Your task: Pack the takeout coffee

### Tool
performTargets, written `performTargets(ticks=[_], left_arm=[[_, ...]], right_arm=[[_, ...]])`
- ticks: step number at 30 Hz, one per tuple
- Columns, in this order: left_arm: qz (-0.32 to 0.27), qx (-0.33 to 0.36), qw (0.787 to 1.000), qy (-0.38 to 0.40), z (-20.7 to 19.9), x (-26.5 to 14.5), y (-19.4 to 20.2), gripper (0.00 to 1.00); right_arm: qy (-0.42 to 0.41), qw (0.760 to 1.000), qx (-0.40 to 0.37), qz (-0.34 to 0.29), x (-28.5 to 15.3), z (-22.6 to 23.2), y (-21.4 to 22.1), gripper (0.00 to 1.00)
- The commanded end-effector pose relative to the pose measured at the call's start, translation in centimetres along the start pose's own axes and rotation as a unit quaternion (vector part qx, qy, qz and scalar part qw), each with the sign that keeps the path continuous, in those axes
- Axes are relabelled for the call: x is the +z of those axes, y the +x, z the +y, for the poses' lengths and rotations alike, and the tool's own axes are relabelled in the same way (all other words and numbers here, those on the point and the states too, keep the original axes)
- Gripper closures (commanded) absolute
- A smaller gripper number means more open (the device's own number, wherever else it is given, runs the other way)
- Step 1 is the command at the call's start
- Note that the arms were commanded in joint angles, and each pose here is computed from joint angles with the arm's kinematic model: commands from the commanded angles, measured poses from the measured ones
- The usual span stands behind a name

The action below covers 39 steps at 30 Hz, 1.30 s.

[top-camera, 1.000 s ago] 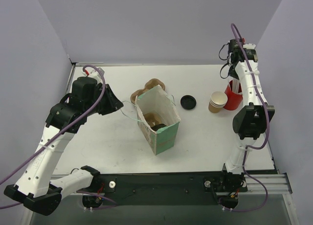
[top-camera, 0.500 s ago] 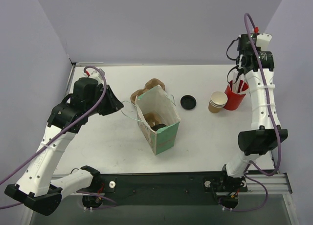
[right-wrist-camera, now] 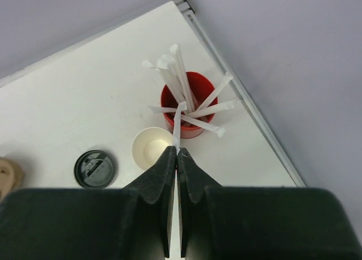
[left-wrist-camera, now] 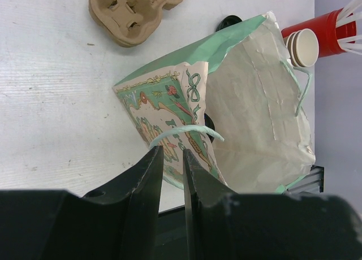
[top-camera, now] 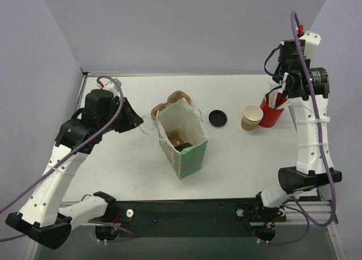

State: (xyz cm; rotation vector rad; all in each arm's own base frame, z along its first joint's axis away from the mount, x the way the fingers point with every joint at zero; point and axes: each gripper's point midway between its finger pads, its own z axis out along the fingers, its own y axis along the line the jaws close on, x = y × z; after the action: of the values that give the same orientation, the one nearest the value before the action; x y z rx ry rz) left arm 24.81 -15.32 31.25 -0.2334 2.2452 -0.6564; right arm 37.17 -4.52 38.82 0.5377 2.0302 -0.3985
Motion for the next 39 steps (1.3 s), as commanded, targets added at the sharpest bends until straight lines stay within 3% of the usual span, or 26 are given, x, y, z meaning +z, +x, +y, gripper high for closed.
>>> performTargets(ticks=[1,7,13,20,30,39], left_arm=[[-0.017,0.0,1.0,0.013,-0.6,0.3,-0.9,0.69],[-0.015,0.001,1.0,0.013,-0.9,0.9,-1.3,0.69],[-0.014,0.003,1.0,0.012,-1.2,1.3,-1.7,0.69],[-0.017,0.006,1.0,0.003,-1.1,1.5,-2.1,0.69],[-0.028,0.006,0.999,-0.016,-0.6,1.6,-2.9,0.69],[-0.046,0.006,0.999,-0.02,-0.9,0.5,-4.0,0.69]], right_arm=[[-0.073,0.996,0.043,-0.038,-4.8,0.6,-1.8,1.0],[-0.201,0.974,0.092,-0.043,-9.2,3.4,-2.0,1.0],[-0.364,0.919,0.146,-0.046,-15.2,7.1,-3.0,1.0],[-0.483,0.858,0.169,-0.043,-20.6,10.3,-4.0,1.0],[-0.58,0.804,0.123,0.044,-25.2,15.7,0.6,1.0],[-0.587,0.797,0.063,0.128,-25.5,18.3,7.5,1.0]])
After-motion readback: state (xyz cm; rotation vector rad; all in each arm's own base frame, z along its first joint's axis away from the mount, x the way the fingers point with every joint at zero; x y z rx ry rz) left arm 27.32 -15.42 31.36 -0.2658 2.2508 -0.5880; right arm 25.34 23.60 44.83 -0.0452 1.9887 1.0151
